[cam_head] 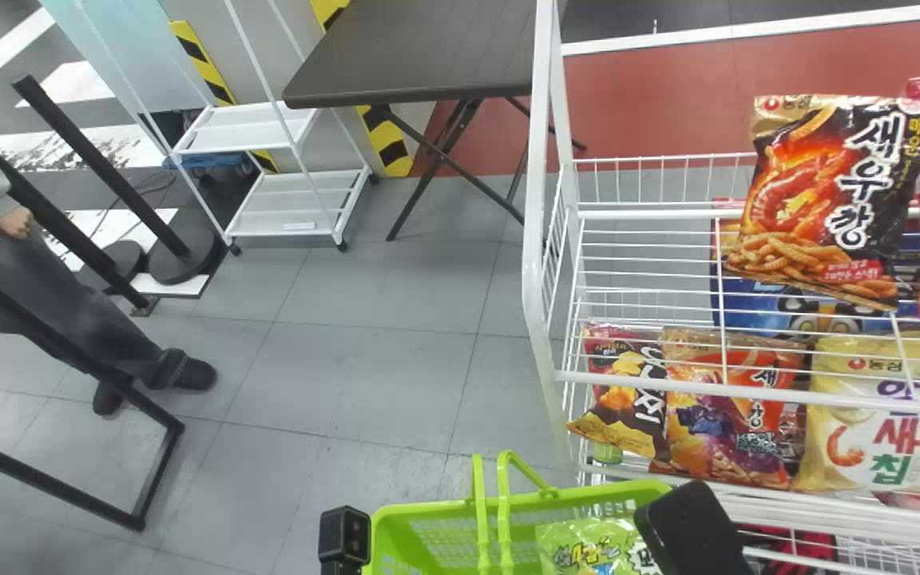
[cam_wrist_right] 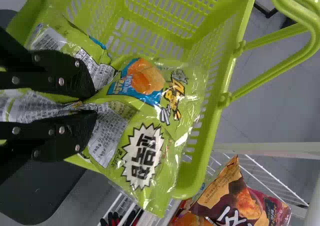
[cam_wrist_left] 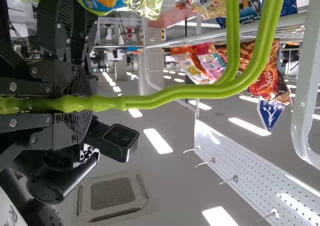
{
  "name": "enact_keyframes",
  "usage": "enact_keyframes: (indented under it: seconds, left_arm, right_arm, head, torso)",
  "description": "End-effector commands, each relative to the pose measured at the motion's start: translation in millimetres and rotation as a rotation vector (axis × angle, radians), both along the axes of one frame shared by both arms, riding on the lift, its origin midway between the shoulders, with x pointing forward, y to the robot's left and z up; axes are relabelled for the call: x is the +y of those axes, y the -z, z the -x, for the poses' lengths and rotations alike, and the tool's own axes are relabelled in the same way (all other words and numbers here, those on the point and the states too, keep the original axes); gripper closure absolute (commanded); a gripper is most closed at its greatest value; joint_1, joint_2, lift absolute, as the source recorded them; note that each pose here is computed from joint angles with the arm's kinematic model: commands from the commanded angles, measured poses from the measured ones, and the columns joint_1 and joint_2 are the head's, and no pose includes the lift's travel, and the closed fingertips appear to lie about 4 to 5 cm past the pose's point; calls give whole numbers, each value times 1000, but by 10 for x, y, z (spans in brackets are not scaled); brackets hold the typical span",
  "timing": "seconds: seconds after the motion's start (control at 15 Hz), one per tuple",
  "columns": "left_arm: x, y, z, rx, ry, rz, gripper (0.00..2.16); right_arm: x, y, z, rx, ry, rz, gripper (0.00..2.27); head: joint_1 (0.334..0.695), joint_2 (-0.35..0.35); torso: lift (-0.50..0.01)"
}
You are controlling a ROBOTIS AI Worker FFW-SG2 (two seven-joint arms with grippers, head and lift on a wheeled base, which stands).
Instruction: Hold basket handle with left hand then pick Gkobukchip with right hand and place into basket
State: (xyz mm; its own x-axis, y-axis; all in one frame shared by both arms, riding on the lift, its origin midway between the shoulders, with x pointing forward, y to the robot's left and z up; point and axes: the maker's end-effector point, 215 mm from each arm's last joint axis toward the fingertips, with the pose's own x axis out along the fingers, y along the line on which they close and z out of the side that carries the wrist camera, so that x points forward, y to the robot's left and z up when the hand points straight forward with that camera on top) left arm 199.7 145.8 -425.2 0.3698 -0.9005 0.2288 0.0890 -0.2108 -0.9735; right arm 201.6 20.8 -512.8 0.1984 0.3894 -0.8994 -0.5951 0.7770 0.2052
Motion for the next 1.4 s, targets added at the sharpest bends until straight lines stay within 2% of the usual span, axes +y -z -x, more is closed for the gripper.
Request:
enact_keyframes:
  seconds: [0.0, 0.33, 0.4, 0.6, 0.93, 1.2, 1.33]
  left_arm:
    - [-9, -4, -3, -2, 2, 1, 2152]
    - [13, 10, -5, 0, -3, -1, 2152]
    - [10, 13, -4, 2, -4, 1, 2152]
    - [5, 24, 1, 4, -2, -1, 2152]
    - [30, 62, 46, 18, -27, 10, 2152]
    - [36, 55, 59, 21, -40, 19, 2152]
    - [26, 56, 57, 21, -41, 19, 2152]
  right_arm:
    - [60, -64, -197, -77, 27, -54, 63]
    - [-45, -497, -919, -342, 146, -212, 70]
    - [-147, -691, -1159, -452, 180, -248, 70]
    - [-573, -1210, -1657, -805, 251, -272, 73]
    - [-1460, -1218, -1839, -1026, 373, -258, 76]
    - [-2045, -982, -1727, -1057, 456, -239, 76]
    - [-2197, -1002, -1668, -1091, 474, -244, 76]
  head:
    - [695, 350]
    - [695, 350]
    - [695, 350]
    - [695, 340]
    - [695, 149]
    - [695, 7]
    - [695, -42]
  torso:
    - [0]
    - [0]
    - [0]
    - [0]
    - [0]
    - [0]
    - [0]
